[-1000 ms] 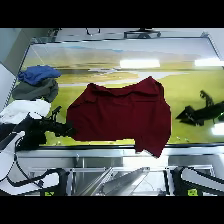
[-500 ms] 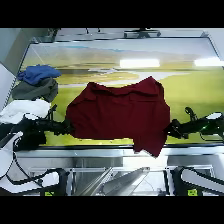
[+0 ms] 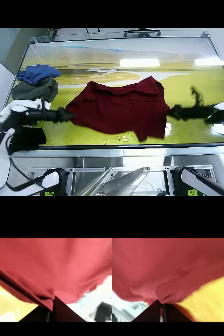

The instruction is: Fold the shirts.

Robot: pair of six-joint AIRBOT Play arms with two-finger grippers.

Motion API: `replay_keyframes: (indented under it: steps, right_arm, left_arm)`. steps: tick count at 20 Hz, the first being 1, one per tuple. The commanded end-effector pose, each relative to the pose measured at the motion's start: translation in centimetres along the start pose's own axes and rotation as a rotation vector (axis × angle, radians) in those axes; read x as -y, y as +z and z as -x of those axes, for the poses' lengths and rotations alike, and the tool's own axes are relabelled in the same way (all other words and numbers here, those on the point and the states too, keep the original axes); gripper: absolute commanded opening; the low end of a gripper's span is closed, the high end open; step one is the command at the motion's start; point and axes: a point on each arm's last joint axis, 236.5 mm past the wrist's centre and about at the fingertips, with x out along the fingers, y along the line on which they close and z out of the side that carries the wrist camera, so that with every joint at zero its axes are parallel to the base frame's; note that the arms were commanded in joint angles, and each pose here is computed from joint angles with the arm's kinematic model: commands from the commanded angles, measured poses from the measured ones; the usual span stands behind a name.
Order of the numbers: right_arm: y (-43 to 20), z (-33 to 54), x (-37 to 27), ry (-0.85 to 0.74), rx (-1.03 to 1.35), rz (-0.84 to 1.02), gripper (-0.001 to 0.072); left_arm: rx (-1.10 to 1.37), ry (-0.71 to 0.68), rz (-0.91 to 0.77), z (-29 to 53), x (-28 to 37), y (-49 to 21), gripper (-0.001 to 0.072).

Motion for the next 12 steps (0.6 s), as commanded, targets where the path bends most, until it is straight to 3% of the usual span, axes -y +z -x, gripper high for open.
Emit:
replay_keyframes:
  steps: [1, 3, 6, 9, 12]
  right_arm:
    - [6.0, 9.1, -14.3, 0.117, 0.304, 0.376, 0.0021]
    - [7.0, 15.8, -23.2, 0.121, 0.508, 0.612, 0.0020]
    - [5.4, 24.5, -33.2, 0.047, 0.805, 0.901, 0.0020]
    - [3.6, 30.2, -37.6, -0.110, 1.005, 1.058, 0.0022]
    - [3.9, 30.5, -36.5, -0.159, 0.989, 0.992, 0.0021]
  left_arm:
    - [0.144, -0.326, -0.320, 6.9, 15.6, 2.5, 0.0028]
    - [0.298, -0.529, -0.575, 13.4, 26.6, 2.0, 0.0028]
    - [0.470, -0.615, -0.929, 21.2, 37.9, -2.4, 0.0028]
    - [0.674, -0.460, -1.097, 26.5, 42.8, -4.5, 0.0028]
    - [0.779, -0.286, -1.048, 28.9, 41.9, -3.3, 0.0028]
